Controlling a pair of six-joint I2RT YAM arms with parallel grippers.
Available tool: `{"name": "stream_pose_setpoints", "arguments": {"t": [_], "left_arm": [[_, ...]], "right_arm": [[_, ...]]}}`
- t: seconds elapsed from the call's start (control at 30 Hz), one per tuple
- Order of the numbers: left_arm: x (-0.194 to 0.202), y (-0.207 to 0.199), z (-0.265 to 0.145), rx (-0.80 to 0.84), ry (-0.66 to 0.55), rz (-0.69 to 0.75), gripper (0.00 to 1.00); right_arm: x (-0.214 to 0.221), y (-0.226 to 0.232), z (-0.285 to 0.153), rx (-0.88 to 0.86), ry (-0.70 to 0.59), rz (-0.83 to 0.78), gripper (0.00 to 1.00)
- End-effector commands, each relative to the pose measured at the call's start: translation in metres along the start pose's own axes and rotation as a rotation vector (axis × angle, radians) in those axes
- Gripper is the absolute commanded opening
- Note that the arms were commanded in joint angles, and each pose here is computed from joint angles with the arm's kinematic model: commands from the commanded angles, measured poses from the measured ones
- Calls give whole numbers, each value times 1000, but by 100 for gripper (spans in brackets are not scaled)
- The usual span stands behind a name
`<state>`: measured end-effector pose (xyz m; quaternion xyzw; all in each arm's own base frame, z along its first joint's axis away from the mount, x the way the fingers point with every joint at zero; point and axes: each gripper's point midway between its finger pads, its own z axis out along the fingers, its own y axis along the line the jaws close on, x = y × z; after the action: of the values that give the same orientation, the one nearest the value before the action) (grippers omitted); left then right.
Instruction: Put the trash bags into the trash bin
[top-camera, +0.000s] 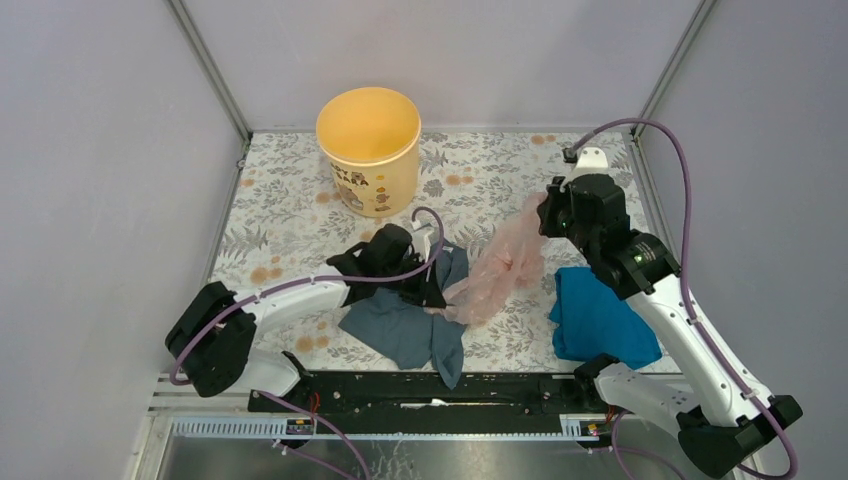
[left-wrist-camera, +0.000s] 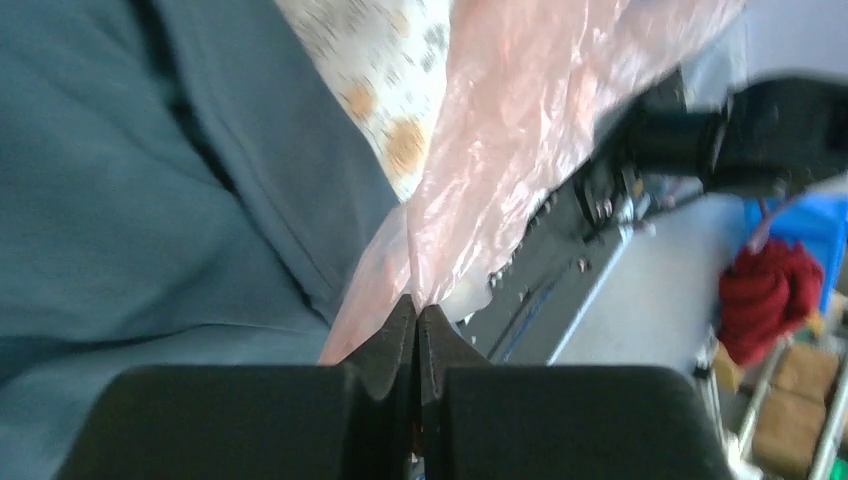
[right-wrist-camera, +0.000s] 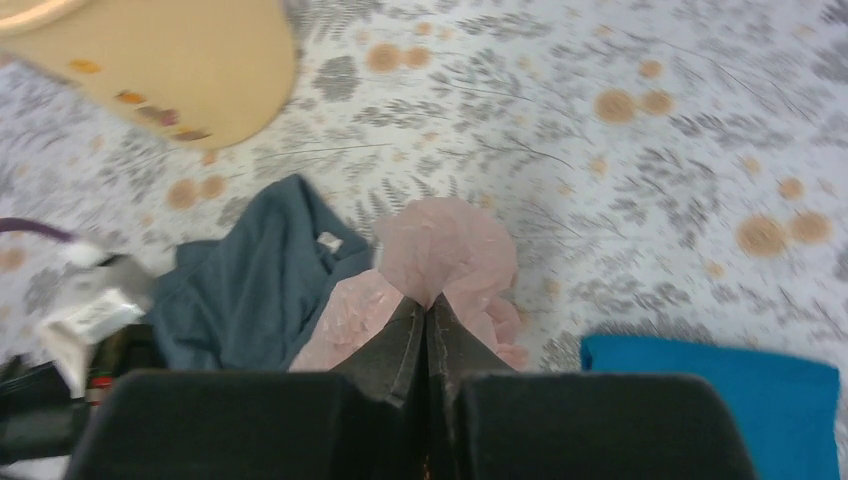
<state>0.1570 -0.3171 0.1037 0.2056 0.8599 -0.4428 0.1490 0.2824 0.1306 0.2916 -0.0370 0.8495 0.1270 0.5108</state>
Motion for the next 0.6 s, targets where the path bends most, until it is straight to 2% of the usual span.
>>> {"name": "stream_pose_setpoints", "arguments": {"t": [0.0,0.2,0.33,0.4,0.43,0.5,0.53,0.57], "left_arm": [[-74,11,-21,-271,-211,2,0],[-149,-7,-25,-342,-394,-49,0],[-182,-4,-5,-399,-390,-168,0],[-219,1,-3,-399,-427,-224,0],[-248,2,-5,-380,-455,-218,0],[-318,-49,-45,-374,-622,-43,0],[-348,-96,-78,-342,-732,76,0],[-363,-145,-109,-299,-831,207,0]], "right_arm": [[11,-49,-8,275,-49,116,2],[33,-75,9,394,-1,194,0],[41,-97,39,435,79,322,0],[33,-113,66,433,115,393,0],[19,-121,79,411,138,425,0],[-41,-128,80,360,151,410,0],[-92,-122,66,331,66,356,0],[-157,-105,38,259,-96,294,0]]}}
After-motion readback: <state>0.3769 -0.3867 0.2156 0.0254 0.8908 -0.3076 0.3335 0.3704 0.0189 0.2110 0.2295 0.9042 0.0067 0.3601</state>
